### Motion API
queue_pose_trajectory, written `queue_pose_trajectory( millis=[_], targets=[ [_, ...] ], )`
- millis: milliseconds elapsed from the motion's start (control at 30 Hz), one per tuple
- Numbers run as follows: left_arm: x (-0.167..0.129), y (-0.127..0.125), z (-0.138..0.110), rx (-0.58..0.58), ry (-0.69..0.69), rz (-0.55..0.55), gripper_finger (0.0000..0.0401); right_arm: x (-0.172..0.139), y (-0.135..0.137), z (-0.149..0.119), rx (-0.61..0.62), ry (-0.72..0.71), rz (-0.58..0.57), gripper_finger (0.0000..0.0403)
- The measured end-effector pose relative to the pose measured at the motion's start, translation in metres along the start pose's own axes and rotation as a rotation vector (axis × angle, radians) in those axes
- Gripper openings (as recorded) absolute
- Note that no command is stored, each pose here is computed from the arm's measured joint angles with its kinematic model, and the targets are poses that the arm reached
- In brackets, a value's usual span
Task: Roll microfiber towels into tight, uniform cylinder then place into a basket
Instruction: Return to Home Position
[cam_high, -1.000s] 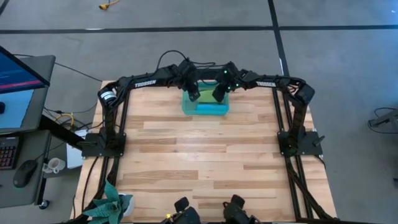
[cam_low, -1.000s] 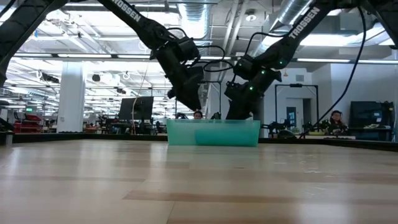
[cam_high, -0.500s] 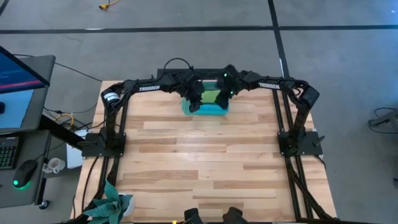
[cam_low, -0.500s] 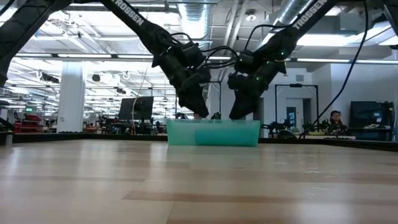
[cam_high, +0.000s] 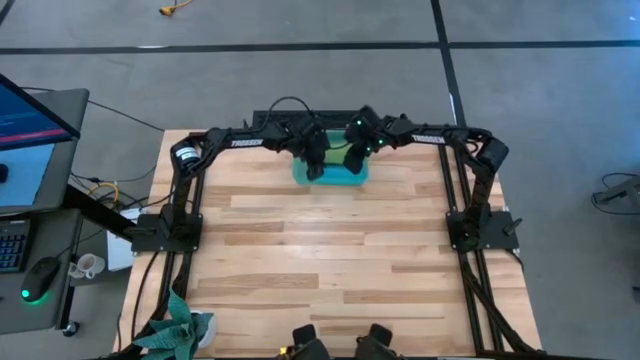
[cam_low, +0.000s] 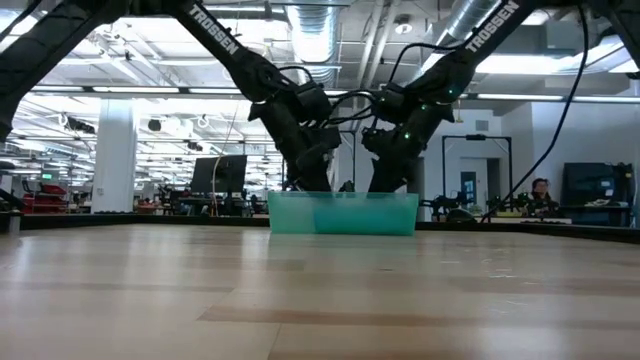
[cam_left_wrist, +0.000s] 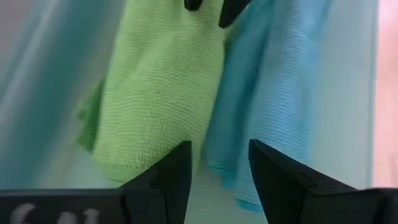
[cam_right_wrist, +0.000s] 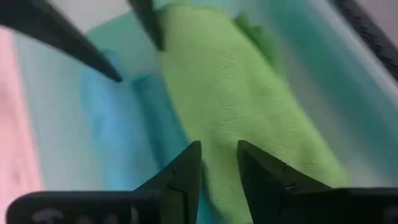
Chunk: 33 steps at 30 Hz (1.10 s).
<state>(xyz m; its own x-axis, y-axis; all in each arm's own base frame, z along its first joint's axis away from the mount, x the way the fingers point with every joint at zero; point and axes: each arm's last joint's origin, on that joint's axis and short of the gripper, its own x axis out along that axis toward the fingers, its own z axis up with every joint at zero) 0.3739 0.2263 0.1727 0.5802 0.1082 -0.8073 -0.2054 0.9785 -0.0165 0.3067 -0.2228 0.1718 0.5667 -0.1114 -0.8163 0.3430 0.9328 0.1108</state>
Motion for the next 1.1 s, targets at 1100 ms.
queue_pose_trajectory(
  millis=[1100],
  targets=[
    [0.02,0.025,-0.004,-0.082,-0.059,0.143,0.015,0.005,-0.004,0.007,0.025,-0.071,-0.014,0.0118]
  ],
)
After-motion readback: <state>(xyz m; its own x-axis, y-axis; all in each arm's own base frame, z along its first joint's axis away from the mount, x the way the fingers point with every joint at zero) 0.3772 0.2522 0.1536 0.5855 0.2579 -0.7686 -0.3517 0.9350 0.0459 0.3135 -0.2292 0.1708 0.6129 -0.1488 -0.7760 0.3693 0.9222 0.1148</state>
